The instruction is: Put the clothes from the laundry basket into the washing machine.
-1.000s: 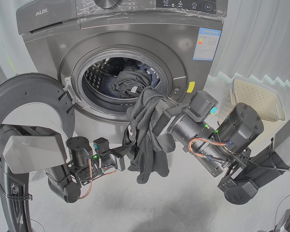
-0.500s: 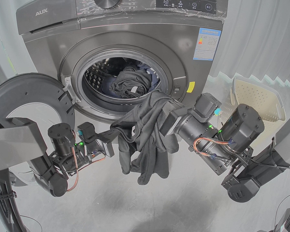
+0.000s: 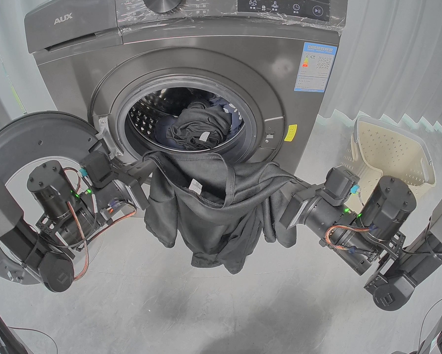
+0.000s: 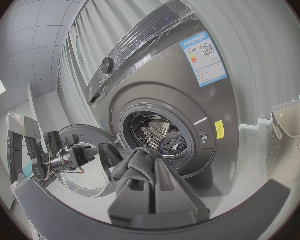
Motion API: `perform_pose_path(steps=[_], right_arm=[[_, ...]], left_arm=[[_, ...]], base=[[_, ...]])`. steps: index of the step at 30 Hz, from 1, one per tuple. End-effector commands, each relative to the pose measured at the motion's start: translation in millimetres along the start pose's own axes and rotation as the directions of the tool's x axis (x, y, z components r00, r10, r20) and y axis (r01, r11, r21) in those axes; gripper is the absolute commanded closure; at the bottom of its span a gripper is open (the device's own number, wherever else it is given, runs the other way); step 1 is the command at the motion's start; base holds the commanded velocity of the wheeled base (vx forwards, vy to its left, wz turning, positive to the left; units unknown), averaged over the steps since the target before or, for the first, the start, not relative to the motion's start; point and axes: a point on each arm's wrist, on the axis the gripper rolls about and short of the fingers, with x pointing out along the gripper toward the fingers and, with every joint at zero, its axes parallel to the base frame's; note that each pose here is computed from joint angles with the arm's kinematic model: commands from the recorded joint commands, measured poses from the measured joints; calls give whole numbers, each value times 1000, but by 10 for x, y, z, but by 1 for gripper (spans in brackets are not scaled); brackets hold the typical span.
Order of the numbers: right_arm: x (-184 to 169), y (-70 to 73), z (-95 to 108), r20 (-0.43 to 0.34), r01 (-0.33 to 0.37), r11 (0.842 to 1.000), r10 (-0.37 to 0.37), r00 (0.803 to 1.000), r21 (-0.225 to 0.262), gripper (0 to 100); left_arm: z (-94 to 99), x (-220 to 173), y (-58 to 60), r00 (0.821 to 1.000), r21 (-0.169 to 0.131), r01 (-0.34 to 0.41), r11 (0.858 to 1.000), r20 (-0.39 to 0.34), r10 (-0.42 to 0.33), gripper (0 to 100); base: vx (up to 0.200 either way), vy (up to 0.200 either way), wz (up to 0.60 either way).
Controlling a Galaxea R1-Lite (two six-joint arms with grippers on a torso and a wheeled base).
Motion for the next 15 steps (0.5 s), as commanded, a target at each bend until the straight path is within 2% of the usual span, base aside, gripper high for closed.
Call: perform_pose_path(steps=[1,5,10,15], right_arm=[[-66,35,170,48,-10,1000,10,999,3,100],[-3,27,249,89,-9,1000,8,996,8,100],[50,40,364,140,-11,1000,9,990,16,100],[68,16,409,159,-3,1000,1,987,14,100]], left_arm=[[402,-142,-113,993,23,21,1000,116,-24,100],[523,-235,-155,989,12,28,1000,147,-29,100],[637,-292,-158,983,20,21,1000,182,-24,100],[708,-386,-184,980,30,20,999,199,-25,100]], base=[[0,0,0],[0,0,0],[0,0,0],[0,0,0]])
